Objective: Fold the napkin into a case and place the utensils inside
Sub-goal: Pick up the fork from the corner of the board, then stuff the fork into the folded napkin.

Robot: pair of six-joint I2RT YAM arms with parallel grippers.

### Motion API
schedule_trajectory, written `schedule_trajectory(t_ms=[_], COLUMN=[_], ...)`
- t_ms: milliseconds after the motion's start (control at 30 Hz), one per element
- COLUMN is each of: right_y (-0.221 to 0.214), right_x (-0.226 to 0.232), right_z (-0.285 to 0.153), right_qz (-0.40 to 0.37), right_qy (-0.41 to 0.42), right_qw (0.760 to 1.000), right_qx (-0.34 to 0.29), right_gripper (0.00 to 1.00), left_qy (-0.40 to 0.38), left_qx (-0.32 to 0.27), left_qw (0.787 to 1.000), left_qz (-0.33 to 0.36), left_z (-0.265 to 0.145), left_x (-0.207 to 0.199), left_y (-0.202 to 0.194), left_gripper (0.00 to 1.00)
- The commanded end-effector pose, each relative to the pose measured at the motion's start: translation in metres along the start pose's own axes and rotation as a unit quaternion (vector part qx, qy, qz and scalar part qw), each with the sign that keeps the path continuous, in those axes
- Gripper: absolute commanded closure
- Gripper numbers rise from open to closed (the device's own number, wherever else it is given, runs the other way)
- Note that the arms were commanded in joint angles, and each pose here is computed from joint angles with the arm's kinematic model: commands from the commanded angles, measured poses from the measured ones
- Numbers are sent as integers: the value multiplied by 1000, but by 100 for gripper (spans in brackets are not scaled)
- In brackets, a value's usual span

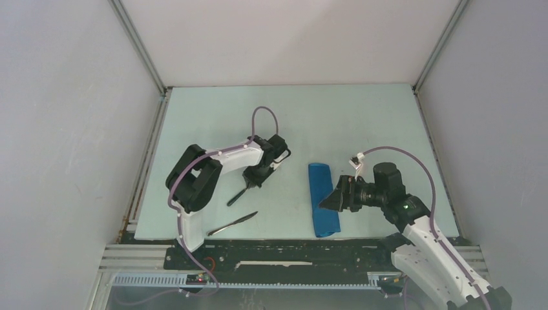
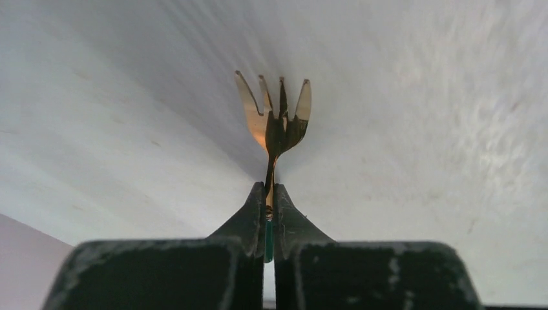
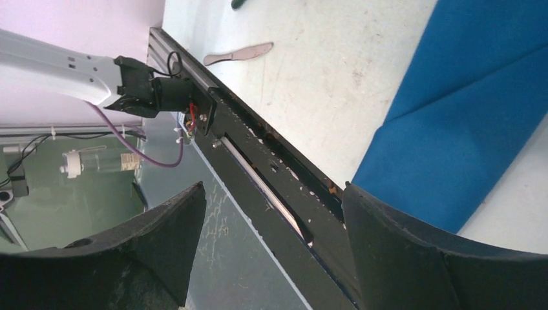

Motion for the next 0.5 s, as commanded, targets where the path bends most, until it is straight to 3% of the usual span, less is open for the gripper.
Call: schedule_trajectory(t_ms=[0,200,333,467], right_y=[5,14,5,-3], right_x=[-6,-37,-51,-47], right_z=[1,5,17,25], right_qz=[-1,64,80,92], right_qy=[-25,-122,-149,-95], right_qw=[1000,989,985,991], right_qx=[-12,-61,-44,-31], right_gripper=[15,21,25,31], left_qy=[107,70,21,-79], left_qx=[-111,-214,-265,-287], left_qw=[986,962,917,866], left_qz=[-57,-155,-298,-403], left_z=[-30,-101,-143,-158], left_x=[49,50,37,7], left_y=[56,88,100,122], left_gripper=[100,100,100,100])
Point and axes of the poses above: each gripper's point midway between its finger pads, its own z axis out along the fingers, its own x axis along the line the jaws close on, y = z × x, the point moved 2 cm from there along -z, back along the fingers, and after that the axes turned 15 degrees about z, right-handed, at the moved point
